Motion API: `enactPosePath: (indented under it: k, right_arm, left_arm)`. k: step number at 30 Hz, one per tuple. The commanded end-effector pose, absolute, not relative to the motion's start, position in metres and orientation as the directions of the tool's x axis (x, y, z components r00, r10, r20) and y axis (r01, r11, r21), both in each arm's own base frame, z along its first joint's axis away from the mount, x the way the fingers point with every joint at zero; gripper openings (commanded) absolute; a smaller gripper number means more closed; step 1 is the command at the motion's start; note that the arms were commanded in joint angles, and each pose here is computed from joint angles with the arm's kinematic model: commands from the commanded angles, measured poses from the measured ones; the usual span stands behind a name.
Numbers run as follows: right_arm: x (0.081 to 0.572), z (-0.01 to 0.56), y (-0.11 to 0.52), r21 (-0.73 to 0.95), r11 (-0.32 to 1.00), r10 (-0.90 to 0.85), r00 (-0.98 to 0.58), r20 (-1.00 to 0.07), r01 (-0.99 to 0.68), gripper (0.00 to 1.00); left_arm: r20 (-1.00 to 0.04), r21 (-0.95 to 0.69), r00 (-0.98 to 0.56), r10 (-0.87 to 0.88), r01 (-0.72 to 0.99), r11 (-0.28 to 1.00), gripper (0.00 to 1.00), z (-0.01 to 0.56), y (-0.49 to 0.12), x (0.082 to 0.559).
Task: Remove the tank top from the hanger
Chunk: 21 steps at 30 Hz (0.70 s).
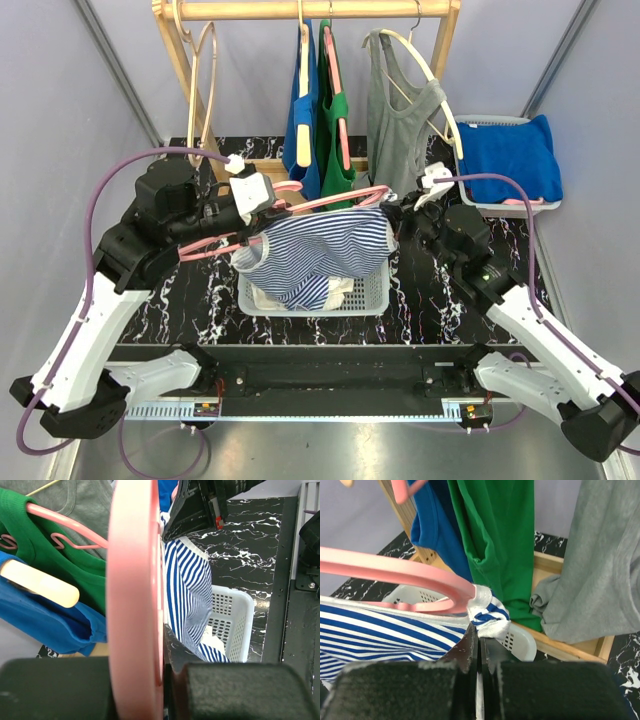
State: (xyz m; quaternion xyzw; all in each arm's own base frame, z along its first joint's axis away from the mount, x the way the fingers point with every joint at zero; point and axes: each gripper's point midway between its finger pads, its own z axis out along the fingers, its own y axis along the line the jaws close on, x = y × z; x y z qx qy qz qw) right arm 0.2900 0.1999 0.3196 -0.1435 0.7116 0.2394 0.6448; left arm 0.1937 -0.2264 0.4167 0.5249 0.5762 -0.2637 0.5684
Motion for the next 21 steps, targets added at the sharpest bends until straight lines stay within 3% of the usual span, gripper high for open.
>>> enactPosePath:
  k: [1,6,13,17,21]
  right_arm:
    - [0.299,0.312,0.186,0.158,0.880,0.101,-0.147,-0.984,-0.448,0.00]
    - [0.300,0.308,0.193,0.152,0.867,0.076,-0.175,-0.982,-0.474,0.00]
    - [0.274,0.320,0.245,0.185,0.677,0.073,-0.185,-0.980,-0.713,0.00]
    - [0.254,0.332,0.292,0.035,0.628,-0.014,-0.056,-0.998,-0.777,0.00]
    - [0.243,0.348,0.316,0.046,0.578,0.031,-0.034,-0.999,-0.815,0.01]
  left_arm:
    - [-0.926,0.367,0.300,0.229,0.856,0.364,0.00,0.464,-0.215,0.183]
    - [-0.925,0.377,0.318,0.210,0.846,0.378,0.00,0.478,-0.213,0.183]
    - [-0.939,0.333,0.338,0.055,0.864,0.377,0.00,0.526,-0.232,0.186]
    - [-0.938,0.320,0.345,0.007,0.862,0.392,0.00,0.544,-0.247,0.199]
    - [-0.924,0.347,0.383,-0.014,0.851,0.394,0.00,0.558,-0.260,0.204]
